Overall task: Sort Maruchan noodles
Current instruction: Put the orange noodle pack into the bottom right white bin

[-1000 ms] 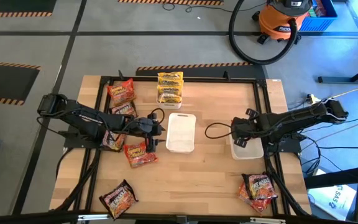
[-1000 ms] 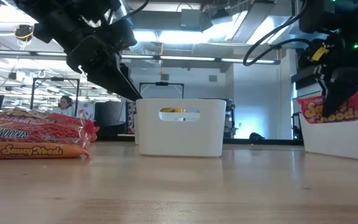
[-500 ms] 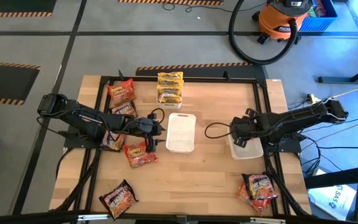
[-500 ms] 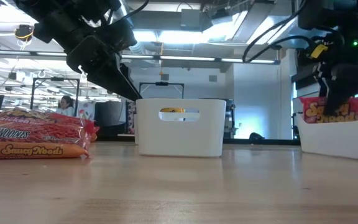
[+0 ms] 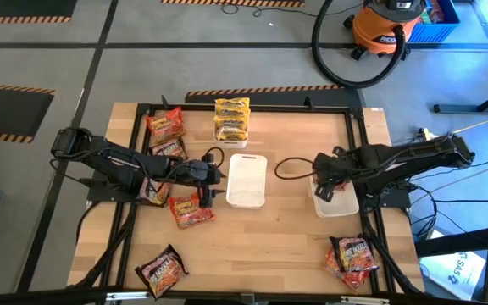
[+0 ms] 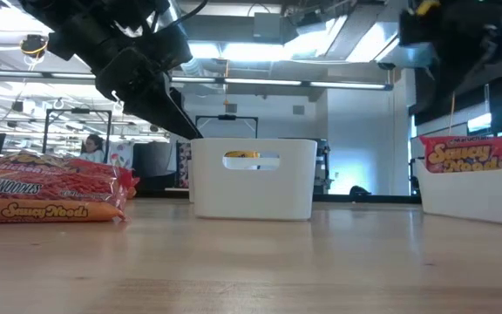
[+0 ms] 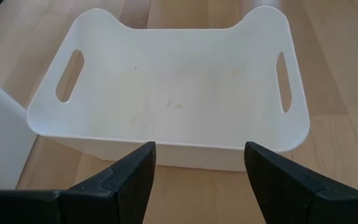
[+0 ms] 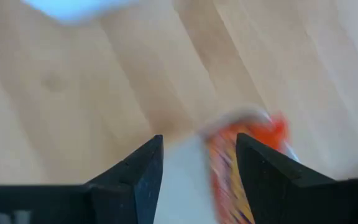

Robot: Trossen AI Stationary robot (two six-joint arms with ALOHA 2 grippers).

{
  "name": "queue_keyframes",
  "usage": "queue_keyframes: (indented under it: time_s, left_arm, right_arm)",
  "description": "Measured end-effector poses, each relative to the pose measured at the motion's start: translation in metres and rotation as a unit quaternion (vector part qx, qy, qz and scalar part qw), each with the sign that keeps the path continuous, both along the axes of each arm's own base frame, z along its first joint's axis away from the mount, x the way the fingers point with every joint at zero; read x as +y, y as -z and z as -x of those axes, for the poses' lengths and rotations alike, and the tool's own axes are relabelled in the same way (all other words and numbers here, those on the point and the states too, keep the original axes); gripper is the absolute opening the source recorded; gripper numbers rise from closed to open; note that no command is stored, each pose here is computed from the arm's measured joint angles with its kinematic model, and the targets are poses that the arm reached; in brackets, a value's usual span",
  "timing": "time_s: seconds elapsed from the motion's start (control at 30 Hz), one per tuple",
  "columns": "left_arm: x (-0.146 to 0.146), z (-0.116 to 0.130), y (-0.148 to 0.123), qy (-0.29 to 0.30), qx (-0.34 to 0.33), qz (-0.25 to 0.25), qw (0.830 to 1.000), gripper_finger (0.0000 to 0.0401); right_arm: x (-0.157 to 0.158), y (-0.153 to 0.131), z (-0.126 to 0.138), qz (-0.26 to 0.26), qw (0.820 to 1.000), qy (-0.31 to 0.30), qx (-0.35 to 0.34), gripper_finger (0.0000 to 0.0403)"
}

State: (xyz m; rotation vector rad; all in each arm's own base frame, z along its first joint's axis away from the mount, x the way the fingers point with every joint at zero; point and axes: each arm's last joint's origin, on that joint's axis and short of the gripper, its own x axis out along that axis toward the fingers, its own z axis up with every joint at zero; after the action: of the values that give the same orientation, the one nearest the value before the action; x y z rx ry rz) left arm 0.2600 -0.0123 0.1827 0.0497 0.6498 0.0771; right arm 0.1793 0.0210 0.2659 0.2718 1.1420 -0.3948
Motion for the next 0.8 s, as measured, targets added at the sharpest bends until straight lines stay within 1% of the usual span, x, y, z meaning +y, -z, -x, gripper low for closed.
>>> queue_keyframes:
  time_s: [0.1,0.17,0.23,0.3,0.4,0.47,0.63,0.73,0.8]
  left_arm:
    - [-0.001,-0.002,-0.004,-0.003,-0.006,0.004,1.000,0.0239]
    - [-0.004,-0.003,-0.014,-0.009,-0.009,0.008,1.000,0.0239]
    - [-0.006,-0.002,-0.028,-0.018,-0.004,-0.002,1.000,0.0239]
    - [-0.007,0.002,-0.037,-0.042,0.020,-0.014,0.999,0.0239]
    - [-0.007,0.010,-0.053,-0.079,0.043,-0.023,0.996,0.0239]
    - [-0.006,0.017,-0.061,-0.087,0.062,-0.019,0.994,0.0239]
    - [-0.005,0.037,-0.061,-0.101,0.131,0.012,0.986,0.0239]
    - [0.002,0.048,-0.052,-0.125,0.172,0.023,0.977,0.0240]
    - [0.007,0.052,-0.044,-0.127,0.191,0.046,0.972,0.0240]
  right_arm:
    - [0.003,-0.003,-0.016,-0.005,0.996,-0.035,-0.083,0.0182]
    - [0.007,-0.001,-0.025,0.002,0.989,-0.070,-0.133,0.0182]
    - [0.011,0.001,-0.032,0.011,0.978,-0.103,-0.180,0.0182]
    - [0.016,0.006,-0.036,0.022,0.968,-0.131,-0.212,0.0182]
    - [0.022,0.014,-0.040,0.034,0.953,-0.152,-0.260,0.0182]
    - [0.027,0.017,-0.043,0.037,0.940,-0.162,-0.297,0.0182]
    - [0.037,0.021,-0.044,0.040,0.912,-0.187,-0.363,0.0182]
    - [0.041,0.020,-0.045,0.041,0.903,-0.198,-0.378,0.0182]
    - [0.042,0.020,-0.046,0.045,0.902,-0.203,-0.379,0.0182]
